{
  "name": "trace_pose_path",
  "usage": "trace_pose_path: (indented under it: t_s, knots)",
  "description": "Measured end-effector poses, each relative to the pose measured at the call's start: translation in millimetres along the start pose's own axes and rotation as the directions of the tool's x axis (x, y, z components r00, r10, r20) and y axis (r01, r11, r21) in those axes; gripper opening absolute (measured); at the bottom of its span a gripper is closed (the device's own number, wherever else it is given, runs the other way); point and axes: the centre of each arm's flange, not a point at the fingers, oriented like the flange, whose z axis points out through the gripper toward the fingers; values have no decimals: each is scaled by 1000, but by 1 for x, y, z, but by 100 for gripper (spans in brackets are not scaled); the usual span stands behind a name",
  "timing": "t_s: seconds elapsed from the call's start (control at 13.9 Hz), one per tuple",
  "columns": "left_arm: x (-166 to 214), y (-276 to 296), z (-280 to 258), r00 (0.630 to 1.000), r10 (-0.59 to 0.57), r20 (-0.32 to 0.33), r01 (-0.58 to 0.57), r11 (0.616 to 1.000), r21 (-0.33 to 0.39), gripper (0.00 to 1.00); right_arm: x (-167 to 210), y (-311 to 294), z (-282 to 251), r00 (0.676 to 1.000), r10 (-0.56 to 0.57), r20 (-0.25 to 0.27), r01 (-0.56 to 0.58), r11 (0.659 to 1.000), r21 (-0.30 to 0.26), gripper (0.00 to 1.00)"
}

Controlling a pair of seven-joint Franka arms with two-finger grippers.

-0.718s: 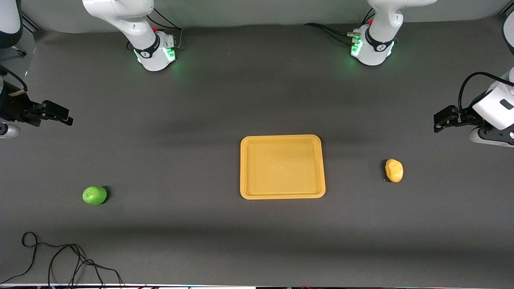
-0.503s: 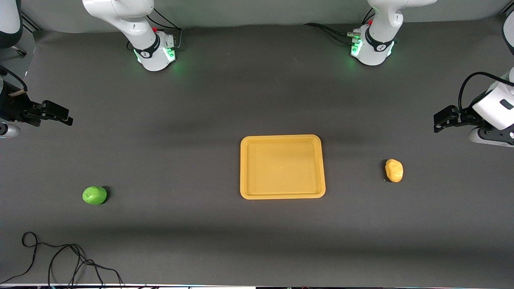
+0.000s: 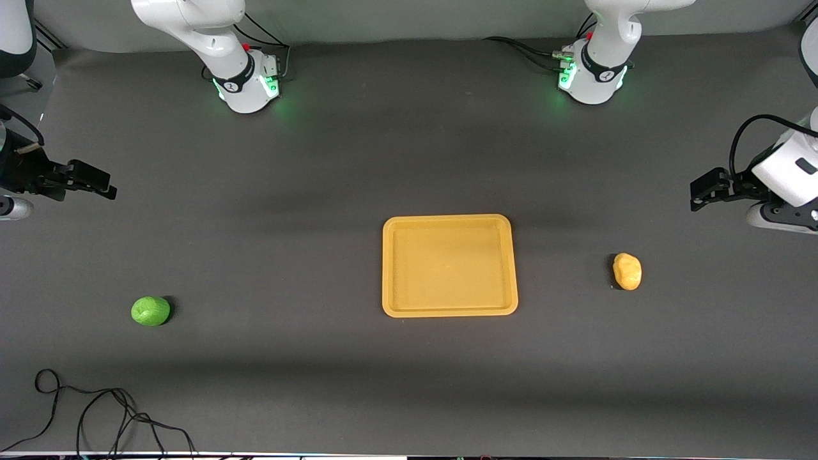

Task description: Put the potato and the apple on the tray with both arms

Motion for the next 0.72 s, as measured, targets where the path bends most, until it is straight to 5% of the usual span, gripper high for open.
trace_pose_path:
  t_s: [0.72]
  knots:
    - [3, -6, 18, 1000, -10, -30, 10, 1000, 4, 100, 0, 2, 0, 1000, 3, 3, -3, 1000, 0, 100]
